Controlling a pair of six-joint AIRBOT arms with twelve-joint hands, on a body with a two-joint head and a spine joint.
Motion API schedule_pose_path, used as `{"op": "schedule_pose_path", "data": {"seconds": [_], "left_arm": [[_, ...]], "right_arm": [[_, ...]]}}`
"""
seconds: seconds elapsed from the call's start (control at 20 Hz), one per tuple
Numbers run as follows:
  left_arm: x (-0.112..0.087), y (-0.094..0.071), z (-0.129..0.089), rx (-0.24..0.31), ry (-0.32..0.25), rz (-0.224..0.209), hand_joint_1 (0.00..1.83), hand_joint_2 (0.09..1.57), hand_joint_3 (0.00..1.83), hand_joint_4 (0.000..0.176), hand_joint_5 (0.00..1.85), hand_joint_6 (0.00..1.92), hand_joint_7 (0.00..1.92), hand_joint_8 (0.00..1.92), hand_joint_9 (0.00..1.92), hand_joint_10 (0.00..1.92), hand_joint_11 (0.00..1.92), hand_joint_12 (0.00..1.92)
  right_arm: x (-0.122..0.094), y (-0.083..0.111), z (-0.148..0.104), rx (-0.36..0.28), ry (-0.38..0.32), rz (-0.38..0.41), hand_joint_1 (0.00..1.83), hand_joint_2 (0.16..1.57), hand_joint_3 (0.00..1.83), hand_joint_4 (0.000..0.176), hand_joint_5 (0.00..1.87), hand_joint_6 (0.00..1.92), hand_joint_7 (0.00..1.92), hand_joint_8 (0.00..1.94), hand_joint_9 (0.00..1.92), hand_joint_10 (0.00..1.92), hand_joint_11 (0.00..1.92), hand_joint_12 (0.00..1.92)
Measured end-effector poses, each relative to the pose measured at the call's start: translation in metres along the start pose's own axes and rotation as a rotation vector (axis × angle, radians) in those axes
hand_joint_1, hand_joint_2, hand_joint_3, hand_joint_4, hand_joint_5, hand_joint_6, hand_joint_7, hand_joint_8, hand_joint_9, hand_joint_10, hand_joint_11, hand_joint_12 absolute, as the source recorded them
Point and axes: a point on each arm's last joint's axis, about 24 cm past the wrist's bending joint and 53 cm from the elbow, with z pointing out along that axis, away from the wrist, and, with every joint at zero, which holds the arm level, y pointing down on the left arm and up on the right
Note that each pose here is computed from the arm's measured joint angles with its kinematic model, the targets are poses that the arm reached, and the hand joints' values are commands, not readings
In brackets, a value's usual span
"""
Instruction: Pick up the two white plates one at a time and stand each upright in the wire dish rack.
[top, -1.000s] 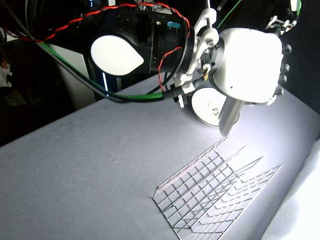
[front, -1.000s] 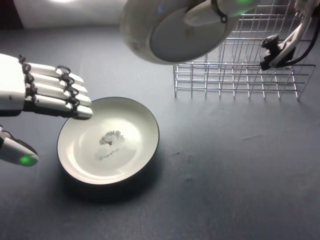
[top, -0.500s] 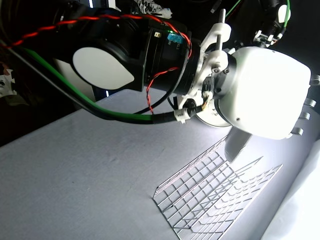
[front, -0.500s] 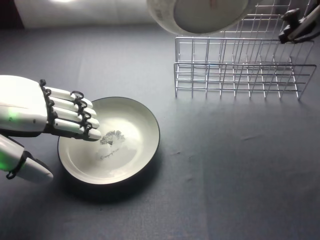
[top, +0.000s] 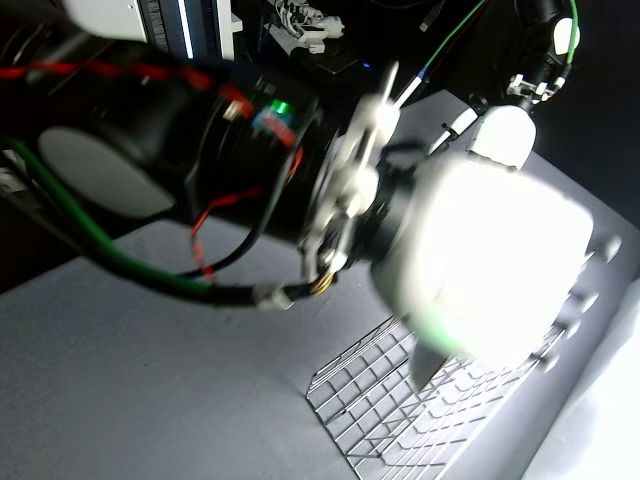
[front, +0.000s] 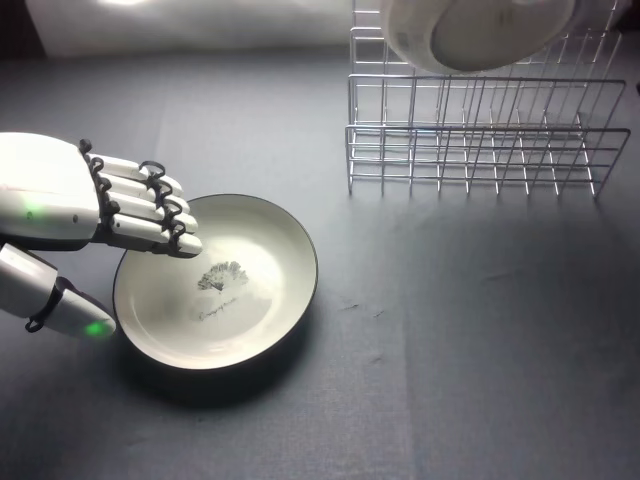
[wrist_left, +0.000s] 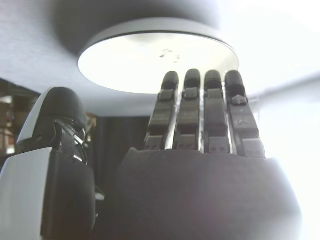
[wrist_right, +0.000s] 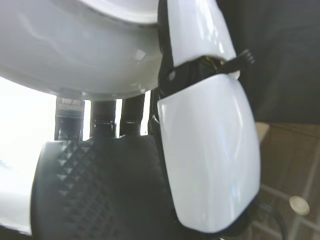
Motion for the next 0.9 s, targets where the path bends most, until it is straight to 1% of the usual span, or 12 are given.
{"op": "schedule_pose_path", "data": {"seconds": [0.05,0.1,0.15,0.25,0.4,0.45,0.55,0.6,0.7,0.75,0.8,0.9], "left_arm": [[-0.003,-0.001,0.000,0.005,-0.006,0.000,0.00,1.24,0.00,0.000,0.14,0.00,0.12,0.00,0.10,0.00,0.00,0.20],[-0.004,-0.003,-0.001,0.013,-0.008,-0.001,0.00,1.24,0.00,0.000,0.11,0.00,0.09,0.00,0.07,0.00,0.00,0.12],[-0.005,-0.005,-0.001,0.020,-0.008,-0.002,0.00,1.24,0.00,0.000,0.12,0.00,0.09,0.00,0.07,0.00,0.00,0.13],[-0.005,-0.006,-0.002,0.030,-0.007,-0.005,0.00,1.23,0.00,0.000,0.14,0.00,0.13,0.00,0.10,0.00,0.00,0.18],[-0.004,-0.011,-0.003,0.054,-0.002,-0.007,0.00,1.24,0.00,0.000,0.11,0.00,0.10,0.00,0.07,0.00,0.00,0.10],[-0.003,-0.013,-0.003,0.062,-0.001,-0.009,0.00,1.24,0.00,0.000,0.14,0.00,0.12,0.00,0.10,0.00,0.00,0.17],[-0.001,-0.014,-0.003,0.064,0.004,-0.011,0.00,1.24,0.00,0.000,0.15,0.00,0.14,0.00,0.11,0.00,0.00,0.21],[0.002,-0.013,-0.003,0.062,0.011,-0.014,0.00,1.24,0.00,0.000,0.15,0.00,0.13,0.00,0.10,0.00,0.00,0.18],[0.008,-0.012,-0.003,0.058,0.028,-0.015,0.00,1.24,0.00,0.000,0.14,0.00,0.13,0.00,0.10,0.00,0.00,0.17],[0.009,-0.011,-0.003,0.057,0.031,-0.009,0.00,1.24,0.00,0.000,0.15,0.00,0.14,0.00,0.12,0.00,0.00,0.23],[0.009,-0.011,-0.003,0.057,0.030,-0.003,0.00,1.24,0.00,0.000,0.13,0.00,0.12,0.00,0.09,0.00,0.00,0.17],[0.008,-0.011,-0.003,0.055,0.026,-0.004,0.00,1.23,0.00,0.000,0.14,0.00,0.12,0.00,0.10,0.00,0.00,0.19]], "right_arm": [[-0.004,-0.004,0.000,0.004,-0.008,-0.003,1.39,1.08,0.00,0.000,0.93,1.01,1.06,0.77,1.04,1.03,0.91,1.09],[-0.007,-0.008,-0.001,0.008,-0.015,-0.007,1.39,1.08,0.00,0.000,0.93,0.99,1.06,0.78,1.05,1.03,0.91,1.09],[-0.010,-0.010,-0.001,0.012,-0.022,-0.011,1.39,1.07,0.00,0.000,0.95,0.98,1.07,0.74,1.06,1.02,0.91,1.09],[-0.015,-0.020,-0.002,0.025,-0.033,-0.017,1.39,1.08,0.00,0.000,0.94,0.99,1.07,0.77,1.04,1.05,0.89,1.11],[-0.022,-0.036,-0.004,0.051,-0.047,-0.030,1.39,1.08,0.00,0.000,0.91,1.03,1.06,0.79,1.05,1.02,0.90,1.09],[-0.023,-0.043,-0.003,0.064,-0.048,-0.037,1.38,1.08,0.00,0.000,0.93,1.01,1.05,0.80,1.03,1.06,0.88,1.12],[-0.023,-0.052,-0.005,0.075,-0.048,-0.050,1.39,1.08,0.00,0.000,0.96,0.98,1.06,0.79,1.04,1.03,0.89,1.13],[-0.021,-0.056,-0.005,0.082,-0.046,-0.053,1.39,1.08,0.00,0.000,0.95,0.99,1.06,0.77,1.04,1.02,0.90,1.12],[-0.020,-0.064,-0.008,0.089,-0.045,-0.061,1.38,1.09,0.00,0.000,0.94,1.01,1.04,0.81,1.01,1.07,0.88,1.12],[-0.019,-0.067,-0.009,0.094,-0.044,-0.065,1.38,1.08,0.00,0.000,0.95,1.00,1.04,0.79,1.02,1.06,0.88,1.11],[-0.018,-0.072,-0.010,0.099,-0.042,-0.069,1.39,1.08,0.00,0.000,0.98,0.97,1.07,0.74,1.02,1.05,0.88,1.11],[-0.017,-0.077,-0.011,0.107,-0.038,-0.076,1.39,1.07,0.00,0.000,0.98,0.94,1.07,0.75,1.04,1.03,0.89,1.11]]}}
